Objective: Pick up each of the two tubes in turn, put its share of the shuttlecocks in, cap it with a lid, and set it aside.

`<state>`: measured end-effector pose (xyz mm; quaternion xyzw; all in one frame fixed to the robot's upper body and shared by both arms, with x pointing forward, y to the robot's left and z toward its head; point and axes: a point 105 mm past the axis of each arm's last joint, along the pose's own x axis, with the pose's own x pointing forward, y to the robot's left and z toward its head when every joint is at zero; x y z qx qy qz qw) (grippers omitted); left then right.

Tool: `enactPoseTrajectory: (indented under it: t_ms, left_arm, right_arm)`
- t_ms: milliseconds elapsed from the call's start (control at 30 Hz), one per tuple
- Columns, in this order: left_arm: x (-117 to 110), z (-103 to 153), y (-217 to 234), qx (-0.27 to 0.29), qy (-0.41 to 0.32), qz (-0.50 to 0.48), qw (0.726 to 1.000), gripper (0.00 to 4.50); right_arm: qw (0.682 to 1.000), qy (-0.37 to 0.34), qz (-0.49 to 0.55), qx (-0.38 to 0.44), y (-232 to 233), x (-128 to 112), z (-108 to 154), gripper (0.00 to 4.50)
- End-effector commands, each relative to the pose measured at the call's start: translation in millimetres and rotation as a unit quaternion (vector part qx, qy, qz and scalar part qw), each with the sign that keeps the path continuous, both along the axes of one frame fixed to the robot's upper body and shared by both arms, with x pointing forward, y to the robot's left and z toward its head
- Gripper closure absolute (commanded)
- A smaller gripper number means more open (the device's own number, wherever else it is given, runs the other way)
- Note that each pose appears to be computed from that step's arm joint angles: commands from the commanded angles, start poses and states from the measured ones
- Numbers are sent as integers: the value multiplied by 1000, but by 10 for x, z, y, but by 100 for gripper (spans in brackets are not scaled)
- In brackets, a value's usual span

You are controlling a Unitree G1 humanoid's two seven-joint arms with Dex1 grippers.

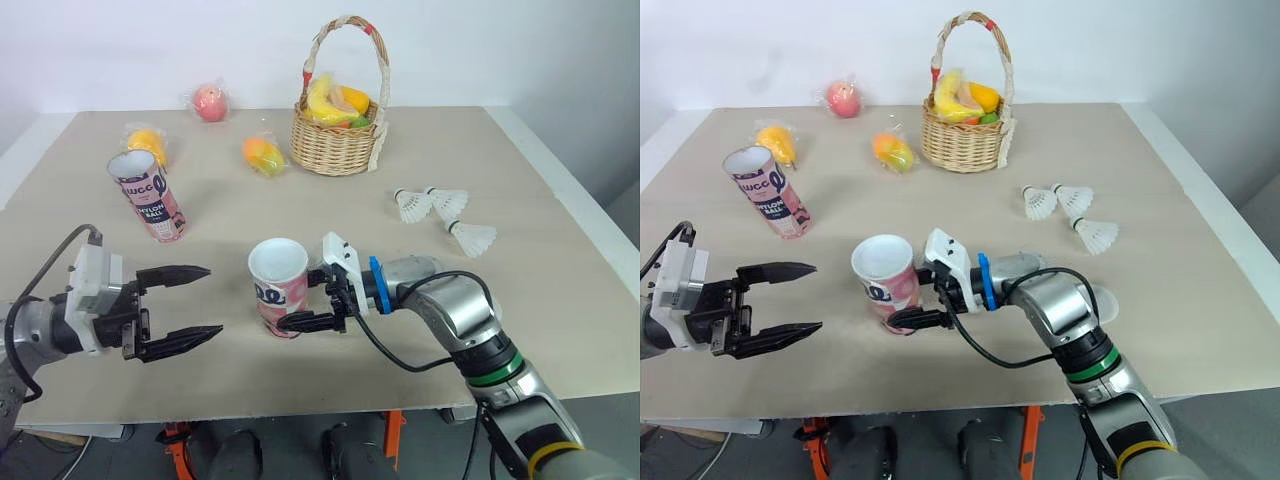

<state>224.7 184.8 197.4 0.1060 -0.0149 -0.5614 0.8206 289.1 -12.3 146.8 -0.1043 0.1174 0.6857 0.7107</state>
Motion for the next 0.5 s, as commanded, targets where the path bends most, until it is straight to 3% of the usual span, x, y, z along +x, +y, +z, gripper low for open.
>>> enactPoseTrajectory:
  t_ms: [33,167,300,400,500]
  left_arm:
    - [50,45,-34,-1,-21,-5,1000,0]
    - [151,54,-119,-14,-26,-21,999,0]
    - [344,93,-328,-40,-30,-52,997,0]
    - [502,220,-557,-65,-46,-82,993,0]
    - [672,329,-760,-80,-60,-102,990,0]
  right_arm:
    - [1000,-15,7,25,9,2,174,174]
    - [999,-19,-6,29,-88,36,231,174]
    - [996,-45,-60,44,-376,252,443,174]
    - [982,-78,-160,59,-795,584,682,174]
    - [939,-103,-319,83,-1497,980,942,174]
